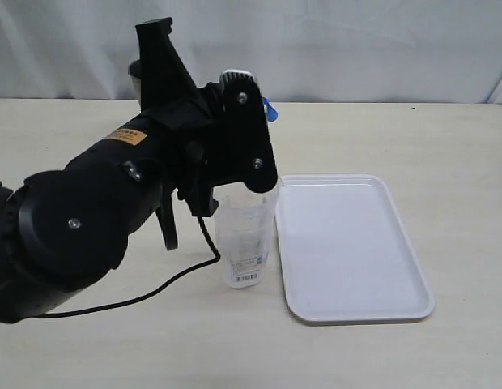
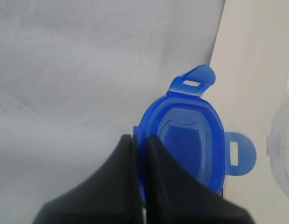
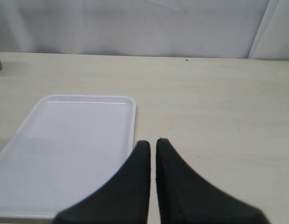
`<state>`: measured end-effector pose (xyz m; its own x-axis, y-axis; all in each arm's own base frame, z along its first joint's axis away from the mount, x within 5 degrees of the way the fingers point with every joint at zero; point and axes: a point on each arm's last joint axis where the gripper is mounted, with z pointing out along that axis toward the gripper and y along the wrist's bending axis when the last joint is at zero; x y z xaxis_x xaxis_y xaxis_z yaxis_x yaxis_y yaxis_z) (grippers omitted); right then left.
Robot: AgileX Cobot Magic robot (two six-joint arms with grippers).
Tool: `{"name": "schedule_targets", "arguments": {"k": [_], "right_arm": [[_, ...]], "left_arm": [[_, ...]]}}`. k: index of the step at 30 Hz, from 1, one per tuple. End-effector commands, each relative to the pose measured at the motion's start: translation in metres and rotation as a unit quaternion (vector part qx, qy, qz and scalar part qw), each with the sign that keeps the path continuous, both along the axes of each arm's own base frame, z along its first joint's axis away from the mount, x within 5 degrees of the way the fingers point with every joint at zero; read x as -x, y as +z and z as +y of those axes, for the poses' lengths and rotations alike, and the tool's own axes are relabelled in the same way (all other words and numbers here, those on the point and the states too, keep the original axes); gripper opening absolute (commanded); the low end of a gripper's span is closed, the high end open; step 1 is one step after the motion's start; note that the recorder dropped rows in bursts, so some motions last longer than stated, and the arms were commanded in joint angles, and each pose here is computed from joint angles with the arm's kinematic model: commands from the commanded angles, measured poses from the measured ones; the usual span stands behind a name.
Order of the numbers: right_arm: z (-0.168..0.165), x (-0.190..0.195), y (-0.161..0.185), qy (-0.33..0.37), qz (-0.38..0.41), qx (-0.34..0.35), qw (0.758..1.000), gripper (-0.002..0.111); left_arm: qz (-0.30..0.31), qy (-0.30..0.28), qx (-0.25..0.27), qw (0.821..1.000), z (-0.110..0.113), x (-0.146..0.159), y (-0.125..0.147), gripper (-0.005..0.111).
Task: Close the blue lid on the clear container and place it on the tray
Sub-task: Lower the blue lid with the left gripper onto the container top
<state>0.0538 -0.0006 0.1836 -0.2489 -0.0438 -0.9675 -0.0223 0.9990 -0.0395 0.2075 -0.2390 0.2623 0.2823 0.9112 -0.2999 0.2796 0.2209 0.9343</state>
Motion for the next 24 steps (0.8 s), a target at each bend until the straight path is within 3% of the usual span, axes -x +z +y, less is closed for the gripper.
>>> {"name": "schedule_targets", "arguments": {"k": [1, 4, 8, 24], "right_arm": [[0.000, 0.000, -0.001, -0.001, 0.000, 0.004, 1.000, 0.005], [0.000, 0.000, -0.001, -0.001, 0.000, 0.004, 1.000, 0.005], [0.000, 0.000, -0.001, -0.001, 0.000, 0.004, 1.000, 0.005], [0.000, 0.000, -0.001, -0.001, 0.000, 0.004, 1.000, 0.005]], "left_arm": [[-0.033, 0.042, -0.025, 0.998, 0.014, 0.002, -0.005, 0.000], [-0.035, 0.041, -0.028, 0.998, 0.015, 0.002, -0.006, 0.000], [0.009, -0.003, -0.023, 1.000, 0.007, 0.006, -0.013, 0.000], [0.007, -0.047, -0.016, 0.999, -0.003, 0.007, -0.019, 0.000]]}}
